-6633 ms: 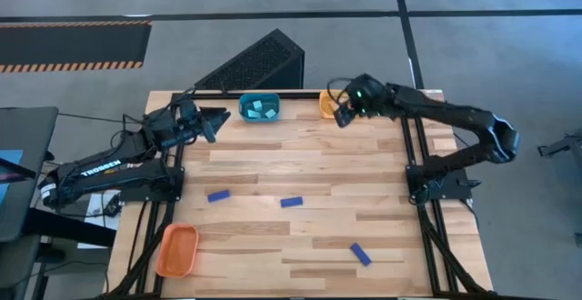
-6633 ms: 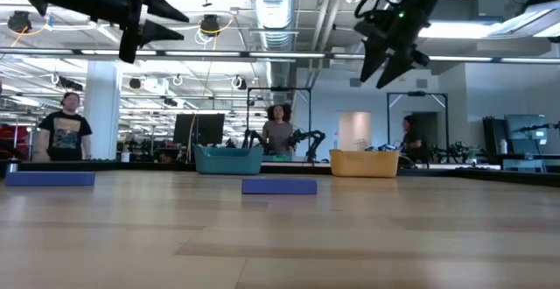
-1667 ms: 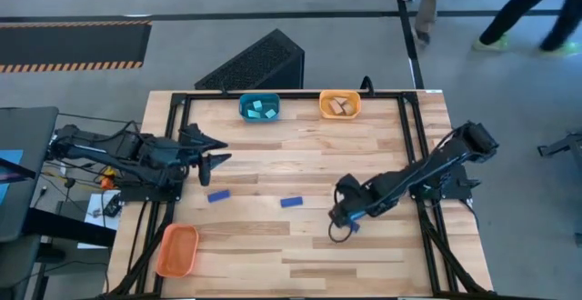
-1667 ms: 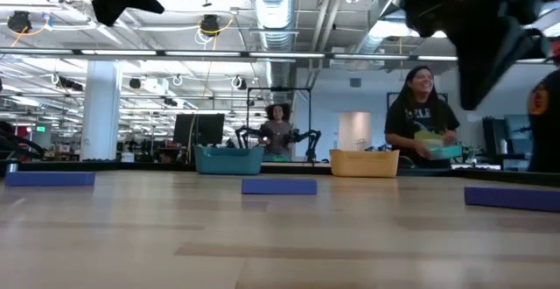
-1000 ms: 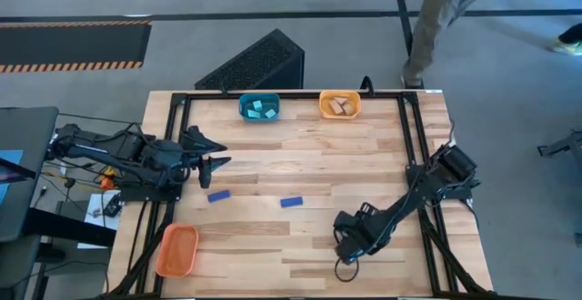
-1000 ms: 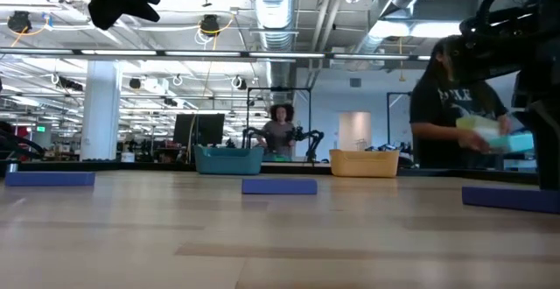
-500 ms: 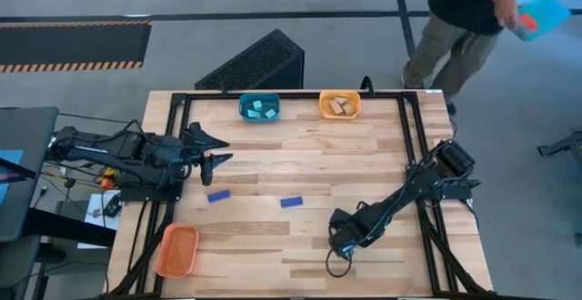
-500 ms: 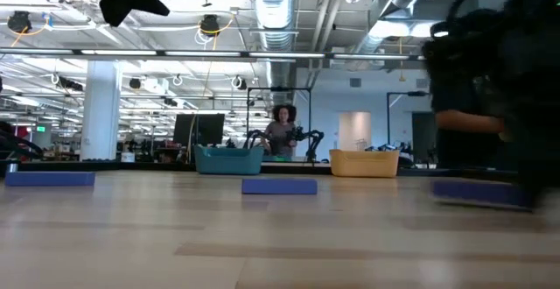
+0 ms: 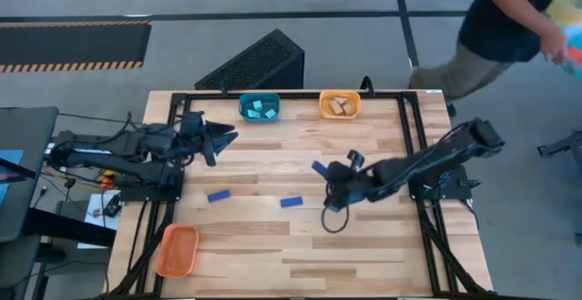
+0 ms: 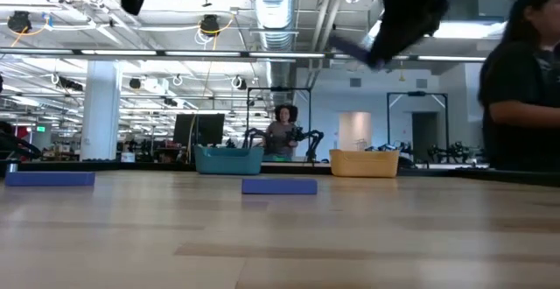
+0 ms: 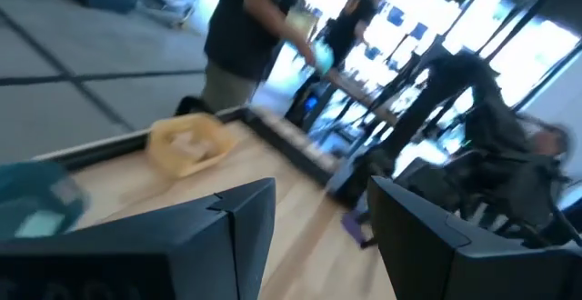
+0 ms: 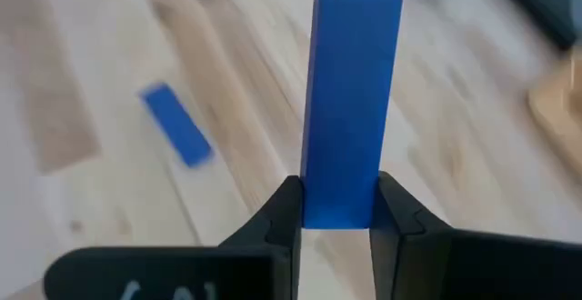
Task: Sort & place blocks by color
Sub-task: Put the bottom right blue blocks into the orange bin
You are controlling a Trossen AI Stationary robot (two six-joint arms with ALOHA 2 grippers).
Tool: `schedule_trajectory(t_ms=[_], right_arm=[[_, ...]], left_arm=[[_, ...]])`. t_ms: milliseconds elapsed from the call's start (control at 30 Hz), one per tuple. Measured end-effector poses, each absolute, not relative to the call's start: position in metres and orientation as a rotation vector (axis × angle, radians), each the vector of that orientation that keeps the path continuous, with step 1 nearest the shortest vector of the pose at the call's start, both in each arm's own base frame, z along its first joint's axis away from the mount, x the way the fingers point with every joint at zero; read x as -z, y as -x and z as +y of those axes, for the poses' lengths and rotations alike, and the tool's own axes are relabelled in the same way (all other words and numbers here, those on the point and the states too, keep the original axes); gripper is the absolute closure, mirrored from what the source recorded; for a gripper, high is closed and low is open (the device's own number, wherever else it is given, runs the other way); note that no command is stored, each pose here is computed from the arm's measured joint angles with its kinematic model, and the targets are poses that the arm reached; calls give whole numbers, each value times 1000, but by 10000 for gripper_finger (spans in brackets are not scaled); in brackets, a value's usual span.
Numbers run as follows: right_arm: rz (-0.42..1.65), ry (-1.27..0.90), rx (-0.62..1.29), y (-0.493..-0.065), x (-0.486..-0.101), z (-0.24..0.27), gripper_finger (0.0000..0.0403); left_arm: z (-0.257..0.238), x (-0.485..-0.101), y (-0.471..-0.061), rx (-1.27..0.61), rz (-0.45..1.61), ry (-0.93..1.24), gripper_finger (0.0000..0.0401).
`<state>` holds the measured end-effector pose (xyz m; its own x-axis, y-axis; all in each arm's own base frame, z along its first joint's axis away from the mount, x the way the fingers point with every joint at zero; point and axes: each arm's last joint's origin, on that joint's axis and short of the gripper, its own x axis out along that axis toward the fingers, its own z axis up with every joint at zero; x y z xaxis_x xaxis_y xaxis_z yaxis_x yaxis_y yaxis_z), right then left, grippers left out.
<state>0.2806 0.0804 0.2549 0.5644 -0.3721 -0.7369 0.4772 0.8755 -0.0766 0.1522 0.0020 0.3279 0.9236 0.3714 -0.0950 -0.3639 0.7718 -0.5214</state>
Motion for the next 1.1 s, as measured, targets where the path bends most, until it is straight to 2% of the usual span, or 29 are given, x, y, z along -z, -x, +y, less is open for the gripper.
schedule_trajectory(t_ms=[200, 333, 500, 700, 833, 1100], right_arm=[[637, -32, 396, -276, -299, 57, 326], [550, 18, 324, -280, -314, 45, 326], [545, 127, 332, -299, -306, 33, 326], [575, 313, 485, -317, -289, 26, 326], [600, 456, 516, -326, -282, 26, 326], [560, 596, 509, -333, -288, 19, 326]], left_arm=[[-3, -331, -171, -357, -71, 583, 236], [-6, -327, -185, -357, -87, 620, 236], [-8, -318, -215, -375, -115, 580, 224], [-1, -311, -244, -482, -148, 667, 165], [8, -307, -259, -450, -110, 701, 136], [29, -295, -275, -468, -60, 823, 138]])
